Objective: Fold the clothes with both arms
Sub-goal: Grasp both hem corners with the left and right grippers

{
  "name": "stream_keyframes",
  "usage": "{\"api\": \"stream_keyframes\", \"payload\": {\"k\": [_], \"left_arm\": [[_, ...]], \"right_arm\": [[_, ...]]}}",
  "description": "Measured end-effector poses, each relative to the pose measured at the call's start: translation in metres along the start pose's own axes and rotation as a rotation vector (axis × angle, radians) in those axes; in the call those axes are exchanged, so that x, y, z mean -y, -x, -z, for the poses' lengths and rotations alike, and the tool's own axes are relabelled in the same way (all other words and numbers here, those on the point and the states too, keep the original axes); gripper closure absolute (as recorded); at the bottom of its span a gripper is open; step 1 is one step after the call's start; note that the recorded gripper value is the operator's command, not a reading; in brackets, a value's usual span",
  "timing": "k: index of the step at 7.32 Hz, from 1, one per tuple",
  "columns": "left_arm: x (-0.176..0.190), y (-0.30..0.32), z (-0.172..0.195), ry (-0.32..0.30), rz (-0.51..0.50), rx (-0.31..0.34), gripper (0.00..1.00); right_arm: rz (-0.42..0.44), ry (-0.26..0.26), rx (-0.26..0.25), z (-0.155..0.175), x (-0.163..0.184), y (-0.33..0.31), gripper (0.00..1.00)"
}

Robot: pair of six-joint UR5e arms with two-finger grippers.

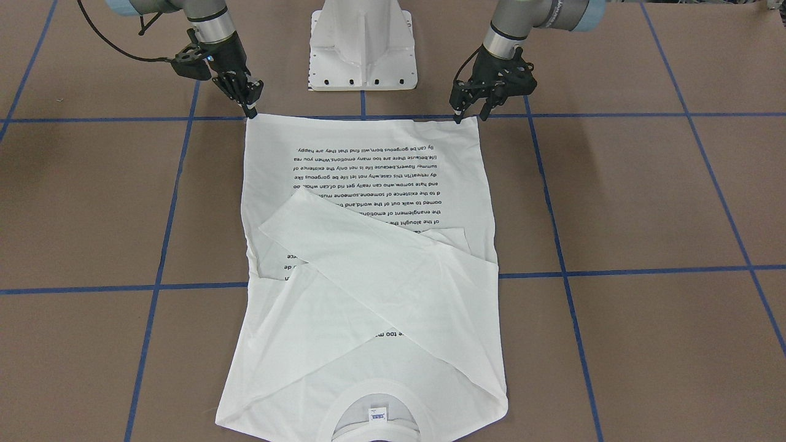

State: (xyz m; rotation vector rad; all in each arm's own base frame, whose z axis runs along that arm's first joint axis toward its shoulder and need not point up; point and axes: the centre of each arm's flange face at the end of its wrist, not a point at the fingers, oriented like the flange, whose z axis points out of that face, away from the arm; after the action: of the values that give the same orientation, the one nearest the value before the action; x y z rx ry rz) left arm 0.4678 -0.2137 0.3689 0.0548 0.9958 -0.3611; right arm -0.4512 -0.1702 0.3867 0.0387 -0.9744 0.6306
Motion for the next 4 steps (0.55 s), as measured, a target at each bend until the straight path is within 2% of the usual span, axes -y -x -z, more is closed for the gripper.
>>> {"api": "stream_keyframes", "payload": {"k": [3,4], "left_arm": [[-0.0080,0.0043,-0.0061,0.012,-0.008,0.016,0.50],[-0.0087,0.0056,-0.0083,0.012,-0.009,0.020,0.64]], "right_arm": [[0.001,-0.001,-0.001,-0.0007,-0.0001,-0.0005,1.00],[0.001,0.000,-0.001,-0.0007,-0.0001,-0.0006,1.00]]}}
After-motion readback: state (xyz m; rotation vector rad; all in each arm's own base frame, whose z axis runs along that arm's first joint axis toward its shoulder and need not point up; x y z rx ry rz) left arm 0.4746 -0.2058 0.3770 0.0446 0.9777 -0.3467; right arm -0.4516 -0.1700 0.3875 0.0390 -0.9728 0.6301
